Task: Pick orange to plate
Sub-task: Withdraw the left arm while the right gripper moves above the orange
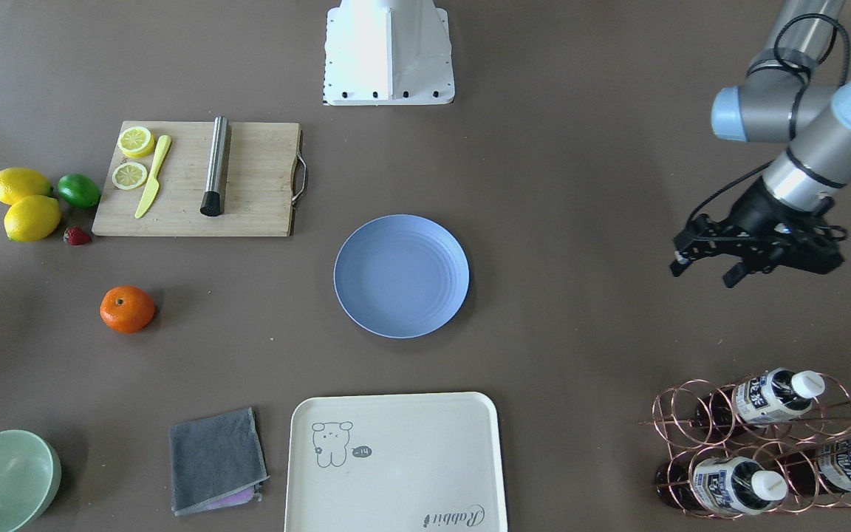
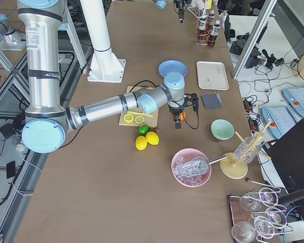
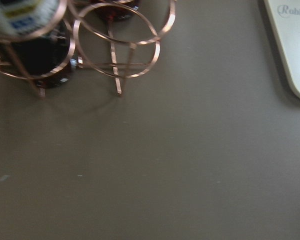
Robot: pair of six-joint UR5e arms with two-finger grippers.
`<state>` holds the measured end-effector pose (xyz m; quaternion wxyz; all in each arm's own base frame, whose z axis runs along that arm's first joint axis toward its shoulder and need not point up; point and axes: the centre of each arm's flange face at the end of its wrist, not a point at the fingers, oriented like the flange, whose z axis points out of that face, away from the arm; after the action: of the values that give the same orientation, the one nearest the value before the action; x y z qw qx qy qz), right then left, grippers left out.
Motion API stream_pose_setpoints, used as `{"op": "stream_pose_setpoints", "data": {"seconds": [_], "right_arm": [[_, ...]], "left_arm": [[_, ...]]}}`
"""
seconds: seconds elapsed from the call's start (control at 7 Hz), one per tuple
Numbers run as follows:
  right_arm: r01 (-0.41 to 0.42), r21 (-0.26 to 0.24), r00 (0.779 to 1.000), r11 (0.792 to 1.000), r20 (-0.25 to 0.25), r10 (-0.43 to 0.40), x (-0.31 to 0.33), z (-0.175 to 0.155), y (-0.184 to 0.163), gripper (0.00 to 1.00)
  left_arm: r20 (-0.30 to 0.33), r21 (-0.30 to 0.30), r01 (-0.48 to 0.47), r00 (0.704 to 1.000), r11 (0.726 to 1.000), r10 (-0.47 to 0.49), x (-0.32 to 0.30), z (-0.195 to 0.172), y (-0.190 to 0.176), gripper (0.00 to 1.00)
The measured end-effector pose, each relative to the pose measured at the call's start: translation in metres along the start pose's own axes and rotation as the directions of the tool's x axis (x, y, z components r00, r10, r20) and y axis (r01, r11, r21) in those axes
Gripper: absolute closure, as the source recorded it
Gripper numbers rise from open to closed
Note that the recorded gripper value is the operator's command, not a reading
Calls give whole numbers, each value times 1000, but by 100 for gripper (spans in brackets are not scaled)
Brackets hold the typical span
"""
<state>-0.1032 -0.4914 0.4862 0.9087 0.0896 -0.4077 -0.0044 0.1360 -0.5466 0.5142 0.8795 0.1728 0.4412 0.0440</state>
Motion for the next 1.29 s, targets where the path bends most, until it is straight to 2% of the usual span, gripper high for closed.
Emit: {"op": "stream_pose_setpoints", "data": {"seconds": [0.14,0.29,0.43,0.57,0.86,1.29], "right_arm": [[-7,-6,1000,1000,2,7,-5,4,-3,0],[-30,-11,999,999,11,30,-19,10,-10,1],[-52,-18,999,998,15,52,-38,20,-19,1],[-64,-26,998,998,10,65,-56,34,-27,2],[-95,-34,995,995,-18,95,-99,68,-37,2],[-108,-50,992,993,-72,105,-143,130,-55,2]], "left_arm": [[56,-39,-77,995,996,79,-61,-34,5,1],[73,-82,-114,990,990,120,-105,-66,9,1],[60,-117,-114,991,987,121,-134,-89,15,1],[45,-148,-83,995,985,91,-155,-97,30,1],[39,-205,-11,999,979,19,-187,-87,67,1],[43,-219,11,999,976,-2,-203,-81,91,1]]}}
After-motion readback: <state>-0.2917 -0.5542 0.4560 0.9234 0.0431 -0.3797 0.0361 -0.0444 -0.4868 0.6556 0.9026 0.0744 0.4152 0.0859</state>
